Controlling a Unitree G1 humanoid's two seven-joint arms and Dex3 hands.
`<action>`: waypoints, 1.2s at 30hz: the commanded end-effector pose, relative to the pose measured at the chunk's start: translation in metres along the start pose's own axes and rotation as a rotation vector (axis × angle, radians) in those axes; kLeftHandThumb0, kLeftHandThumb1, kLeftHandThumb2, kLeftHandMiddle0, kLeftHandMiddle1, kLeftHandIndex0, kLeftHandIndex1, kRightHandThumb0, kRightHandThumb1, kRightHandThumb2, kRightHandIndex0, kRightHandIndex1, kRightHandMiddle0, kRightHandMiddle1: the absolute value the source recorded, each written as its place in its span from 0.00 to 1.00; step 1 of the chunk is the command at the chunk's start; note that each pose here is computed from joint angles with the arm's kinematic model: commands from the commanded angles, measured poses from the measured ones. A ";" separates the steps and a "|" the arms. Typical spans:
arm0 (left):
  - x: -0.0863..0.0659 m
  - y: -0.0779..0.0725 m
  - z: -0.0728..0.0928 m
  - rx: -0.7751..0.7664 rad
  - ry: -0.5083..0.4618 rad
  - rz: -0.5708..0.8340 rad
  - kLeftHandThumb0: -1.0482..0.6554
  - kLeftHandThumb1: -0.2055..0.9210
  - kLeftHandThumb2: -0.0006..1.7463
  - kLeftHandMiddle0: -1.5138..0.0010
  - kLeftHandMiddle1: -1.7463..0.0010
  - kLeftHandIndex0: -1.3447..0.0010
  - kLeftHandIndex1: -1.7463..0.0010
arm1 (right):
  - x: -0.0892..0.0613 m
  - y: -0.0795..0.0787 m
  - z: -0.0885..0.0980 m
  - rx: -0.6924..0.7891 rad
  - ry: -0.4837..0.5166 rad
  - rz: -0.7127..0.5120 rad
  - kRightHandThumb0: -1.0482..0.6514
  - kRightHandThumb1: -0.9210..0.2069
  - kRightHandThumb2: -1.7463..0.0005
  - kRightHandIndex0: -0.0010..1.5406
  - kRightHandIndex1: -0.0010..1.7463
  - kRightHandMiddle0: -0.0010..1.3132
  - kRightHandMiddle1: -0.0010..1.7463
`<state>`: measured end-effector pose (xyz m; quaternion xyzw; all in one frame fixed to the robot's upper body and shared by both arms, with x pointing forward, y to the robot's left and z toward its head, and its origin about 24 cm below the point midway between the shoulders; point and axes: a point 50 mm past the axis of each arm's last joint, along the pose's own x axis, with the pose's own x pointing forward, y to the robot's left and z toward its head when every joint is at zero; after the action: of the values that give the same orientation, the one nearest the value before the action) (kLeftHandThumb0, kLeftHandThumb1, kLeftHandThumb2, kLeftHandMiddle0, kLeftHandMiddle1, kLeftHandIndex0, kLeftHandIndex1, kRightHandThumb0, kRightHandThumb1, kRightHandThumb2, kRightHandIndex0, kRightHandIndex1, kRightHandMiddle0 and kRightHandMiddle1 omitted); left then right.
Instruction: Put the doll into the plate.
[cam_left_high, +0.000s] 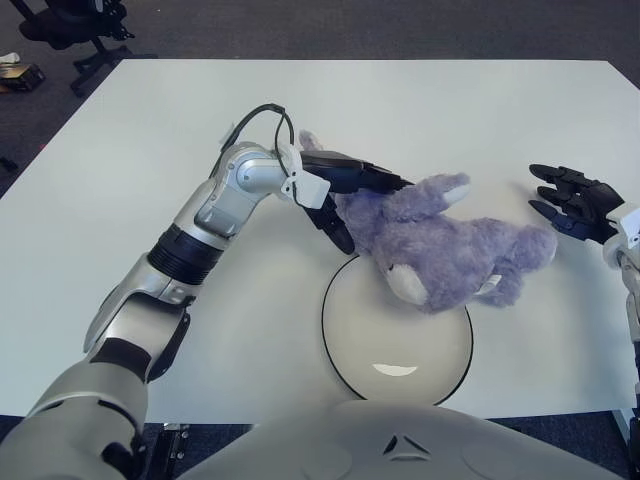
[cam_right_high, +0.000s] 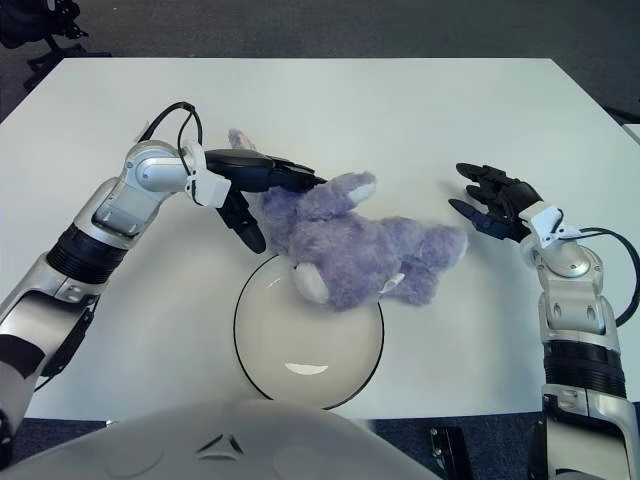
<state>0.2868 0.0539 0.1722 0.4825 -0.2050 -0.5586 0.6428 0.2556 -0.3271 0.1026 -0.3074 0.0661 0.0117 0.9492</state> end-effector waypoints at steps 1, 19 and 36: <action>0.001 -0.002 -0.003 0.019 0.021 -0.013 0.14 0.98 0.01 0.88 1.00 0.86 0.99 | -0.003 -0.001 -0.003 0.001 0.017 -0.006 0.22 0.00 0.80 0.30 0.00 0.32 0.00; 0.007 -0.005 -0.011 0.193 0.057 0.018 0.20 0.95 0.00 0.76 0.98 0.80 0.98 | -0.005 0.000 -0.001 0.002 0.024 -0.008 0.22 0.00 0.80 0.30 0.00 0.33 0.00; 0.010 -0.011 -0.014 0.299 0.060 0.033 0.27 0.92 0.00 0.68 0.96 0.72 0.98 | -0.007 -0.001 0.000 0.002 0.032 -0.010 0.22 0.00 0.79 0.30 0.00 0.33 0.00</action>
<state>0.2932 0.0489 0.1569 0.5675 -0.2829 -0.4971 0.5923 0.2521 -0.3246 0.1043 -0.3081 0.0741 0.0085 0.9484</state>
